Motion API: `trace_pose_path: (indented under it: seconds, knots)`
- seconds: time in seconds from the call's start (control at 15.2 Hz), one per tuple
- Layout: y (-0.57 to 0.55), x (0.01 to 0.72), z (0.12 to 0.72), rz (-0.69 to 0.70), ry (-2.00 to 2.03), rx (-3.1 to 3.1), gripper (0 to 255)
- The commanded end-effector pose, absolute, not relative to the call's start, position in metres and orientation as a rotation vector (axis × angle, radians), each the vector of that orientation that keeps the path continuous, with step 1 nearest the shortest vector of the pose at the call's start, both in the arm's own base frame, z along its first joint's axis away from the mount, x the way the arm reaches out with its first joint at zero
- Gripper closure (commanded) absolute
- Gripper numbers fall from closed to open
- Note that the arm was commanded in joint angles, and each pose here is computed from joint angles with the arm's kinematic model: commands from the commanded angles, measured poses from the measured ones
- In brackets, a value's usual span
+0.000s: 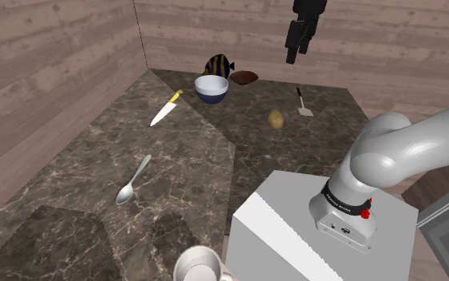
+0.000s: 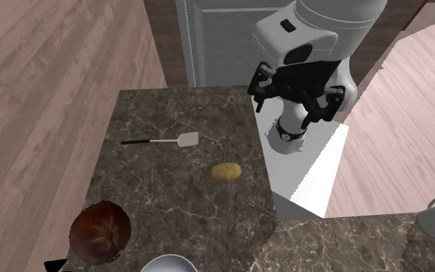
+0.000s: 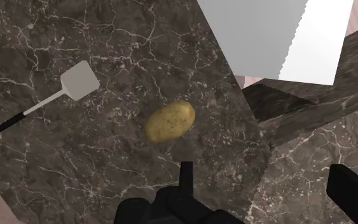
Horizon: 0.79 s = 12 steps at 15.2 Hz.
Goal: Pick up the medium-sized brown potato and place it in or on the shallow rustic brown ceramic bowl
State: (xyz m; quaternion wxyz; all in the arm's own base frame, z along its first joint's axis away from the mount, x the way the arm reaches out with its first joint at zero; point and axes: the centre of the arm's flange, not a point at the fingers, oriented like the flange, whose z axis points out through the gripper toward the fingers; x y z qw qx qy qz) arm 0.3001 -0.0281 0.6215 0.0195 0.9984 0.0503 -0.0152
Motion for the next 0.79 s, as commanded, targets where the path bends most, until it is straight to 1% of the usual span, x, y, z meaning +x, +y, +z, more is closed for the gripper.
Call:
trace_pose_path:
  seconds: [0.0,0.73]
  knots:
    - [-0.028,0.300,0.622,-0.047,0.156,3.098,0]
    - [-0.065,0.325,0.484,-0.005,-0.550,3.052,0]
